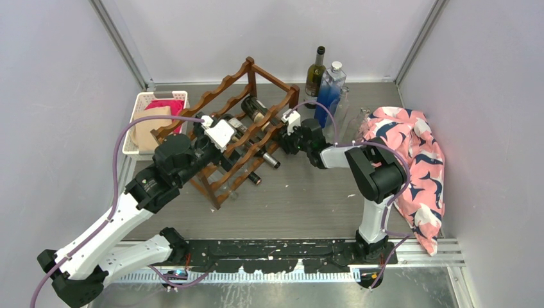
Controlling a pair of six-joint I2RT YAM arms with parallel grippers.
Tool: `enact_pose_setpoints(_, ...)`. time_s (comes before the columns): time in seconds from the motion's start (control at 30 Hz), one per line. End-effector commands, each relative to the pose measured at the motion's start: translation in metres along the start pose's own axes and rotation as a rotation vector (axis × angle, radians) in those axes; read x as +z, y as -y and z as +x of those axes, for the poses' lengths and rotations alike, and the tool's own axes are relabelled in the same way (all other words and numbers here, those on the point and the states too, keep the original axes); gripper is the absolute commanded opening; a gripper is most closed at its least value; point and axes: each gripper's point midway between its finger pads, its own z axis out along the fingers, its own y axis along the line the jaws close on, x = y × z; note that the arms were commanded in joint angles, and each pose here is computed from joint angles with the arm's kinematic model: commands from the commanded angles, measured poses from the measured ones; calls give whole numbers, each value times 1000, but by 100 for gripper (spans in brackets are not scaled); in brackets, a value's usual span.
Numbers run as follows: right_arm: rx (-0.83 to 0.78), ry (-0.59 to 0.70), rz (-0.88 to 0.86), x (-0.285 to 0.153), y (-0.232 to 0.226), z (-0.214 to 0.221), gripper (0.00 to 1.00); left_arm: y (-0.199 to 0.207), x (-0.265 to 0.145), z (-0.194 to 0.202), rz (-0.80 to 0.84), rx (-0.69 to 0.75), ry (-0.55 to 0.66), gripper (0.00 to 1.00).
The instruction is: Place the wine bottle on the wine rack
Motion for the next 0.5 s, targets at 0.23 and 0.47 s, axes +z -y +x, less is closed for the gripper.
enact_pose_setpoints(0.23,-222,322,33,-10,-19,-118,17,-5,0,-17,-14,-6,70,99)
enact_pose_setpoints(0.47,-285,306,63,-13,-25,-125,19,-6,-1,-18,-14,-6,72,99)
